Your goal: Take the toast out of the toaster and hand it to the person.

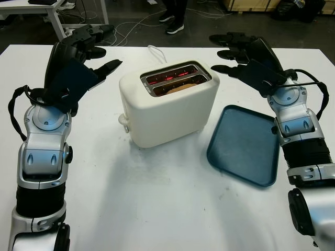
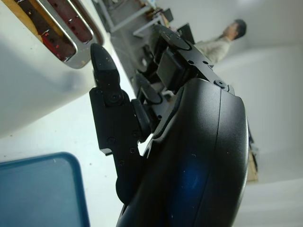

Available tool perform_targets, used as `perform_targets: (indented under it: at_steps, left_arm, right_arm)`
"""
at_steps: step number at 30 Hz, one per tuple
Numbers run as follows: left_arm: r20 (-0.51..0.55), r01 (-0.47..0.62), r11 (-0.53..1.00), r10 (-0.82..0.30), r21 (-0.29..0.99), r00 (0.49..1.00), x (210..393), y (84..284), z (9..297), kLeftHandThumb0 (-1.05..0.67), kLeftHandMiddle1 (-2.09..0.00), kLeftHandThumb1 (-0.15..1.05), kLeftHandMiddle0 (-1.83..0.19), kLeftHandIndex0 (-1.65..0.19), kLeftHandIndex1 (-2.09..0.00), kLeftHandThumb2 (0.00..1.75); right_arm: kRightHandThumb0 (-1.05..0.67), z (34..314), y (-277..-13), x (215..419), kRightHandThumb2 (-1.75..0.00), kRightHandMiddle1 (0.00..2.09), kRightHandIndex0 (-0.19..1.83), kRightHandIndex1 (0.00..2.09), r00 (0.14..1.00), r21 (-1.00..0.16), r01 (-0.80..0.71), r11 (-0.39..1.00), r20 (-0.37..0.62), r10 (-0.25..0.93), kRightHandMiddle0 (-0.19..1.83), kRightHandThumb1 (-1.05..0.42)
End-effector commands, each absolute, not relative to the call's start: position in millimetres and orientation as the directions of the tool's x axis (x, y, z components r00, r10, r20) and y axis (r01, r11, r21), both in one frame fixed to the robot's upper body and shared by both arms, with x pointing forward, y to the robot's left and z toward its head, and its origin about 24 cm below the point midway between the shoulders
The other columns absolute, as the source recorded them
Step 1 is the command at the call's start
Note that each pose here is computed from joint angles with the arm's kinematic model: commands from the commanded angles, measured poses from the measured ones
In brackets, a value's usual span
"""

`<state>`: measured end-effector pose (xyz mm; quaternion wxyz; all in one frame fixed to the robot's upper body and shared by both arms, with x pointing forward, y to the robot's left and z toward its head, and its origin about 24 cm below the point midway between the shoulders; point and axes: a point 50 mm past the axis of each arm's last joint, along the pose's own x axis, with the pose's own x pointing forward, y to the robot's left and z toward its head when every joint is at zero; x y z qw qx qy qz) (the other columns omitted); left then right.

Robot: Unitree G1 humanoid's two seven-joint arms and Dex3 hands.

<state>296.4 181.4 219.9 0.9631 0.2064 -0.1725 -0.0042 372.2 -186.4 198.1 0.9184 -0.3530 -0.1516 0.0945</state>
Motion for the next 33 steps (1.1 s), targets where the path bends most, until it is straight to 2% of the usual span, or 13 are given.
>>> perform_targets:
  at_steps: [1, 19, 33]
  left_arm:
    - [0.358, -0.069, 0.912, -0.088, 0.404, 0.929, 295.9, 181.3, 226.2, -0.40, -1.03, 0.92, -0.13, -0.48, -0.25, 0.04]
    - [0.352, -0.066, 0.914, -0.087, 0.401, 0.932, 295.6, 181.3, 224.0, -0.37, -1.04, 0.92, -0.14, -0.46, -0.31, 0.04]
    - [0.357, -0.063, 0.913, -0.093, 0.403, 0.929, 294.9, 180.3, 221.6, -0.34, -1.03, 0.92, -0.17, -0.45, -0.36, 0.09]
  right_arm:
    - [-0.34, 197.9, -186.1, 372.0, 0.00, 0.00, 0.67, 0.00, 0.936, -0.668, -0.068, 0.741, 0.214, 0.279, 0.62, -0.91]
    - [-0.38, 196.1, -188.0, 371.6, 0.00, 0.00, 0.68, 0.00, 0.940, -0.669, -0.064, 0.741, 0.210, 0.271, 0.62, -0.91]
    - [-0.33, 194.3, -187.3, 371.5, 0.00, 0.00, 0.67, 0.00, 0.938, -0.659, -0.074, 0.748, 0.208, 0.276, 0.61, -0.91]
